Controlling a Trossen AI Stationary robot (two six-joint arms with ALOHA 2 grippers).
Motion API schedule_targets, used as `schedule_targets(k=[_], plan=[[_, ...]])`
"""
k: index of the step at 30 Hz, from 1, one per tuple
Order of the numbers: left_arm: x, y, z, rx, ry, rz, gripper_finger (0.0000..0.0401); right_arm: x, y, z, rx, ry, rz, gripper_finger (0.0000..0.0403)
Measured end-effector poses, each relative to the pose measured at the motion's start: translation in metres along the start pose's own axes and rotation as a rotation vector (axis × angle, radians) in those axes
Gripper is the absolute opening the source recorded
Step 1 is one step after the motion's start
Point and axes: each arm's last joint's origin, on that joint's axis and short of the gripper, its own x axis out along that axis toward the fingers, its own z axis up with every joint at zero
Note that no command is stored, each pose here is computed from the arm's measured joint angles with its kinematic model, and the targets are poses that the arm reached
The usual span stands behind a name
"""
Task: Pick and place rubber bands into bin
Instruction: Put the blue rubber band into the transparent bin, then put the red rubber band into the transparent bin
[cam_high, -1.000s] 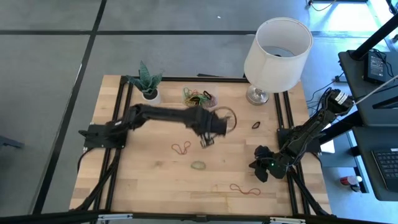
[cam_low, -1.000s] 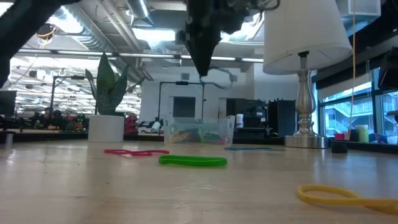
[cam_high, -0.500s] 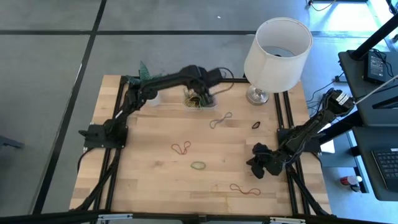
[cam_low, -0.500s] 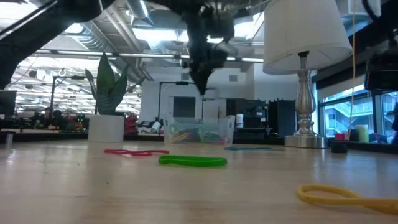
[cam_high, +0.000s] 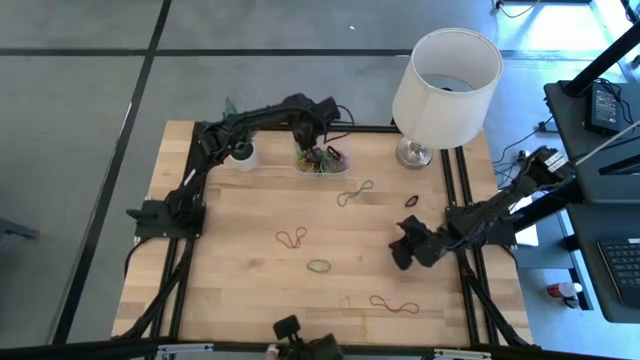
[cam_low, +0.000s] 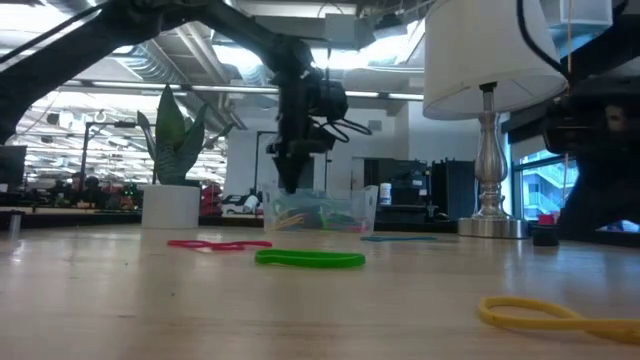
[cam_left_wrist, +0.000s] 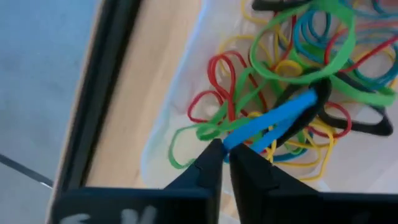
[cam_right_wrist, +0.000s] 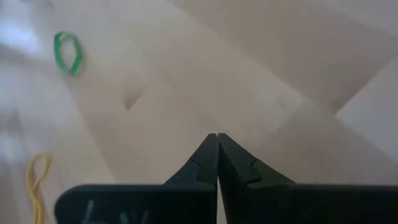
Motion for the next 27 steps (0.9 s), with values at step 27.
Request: schedule_targets(k=[27], plan=[[-0.075, -0.044, 0.011, -0.151, -0.116, -0.107, 0.0093, 0.004, 0.008, 0.020, -0.052, -0.047, -0.015, 0.0003]])
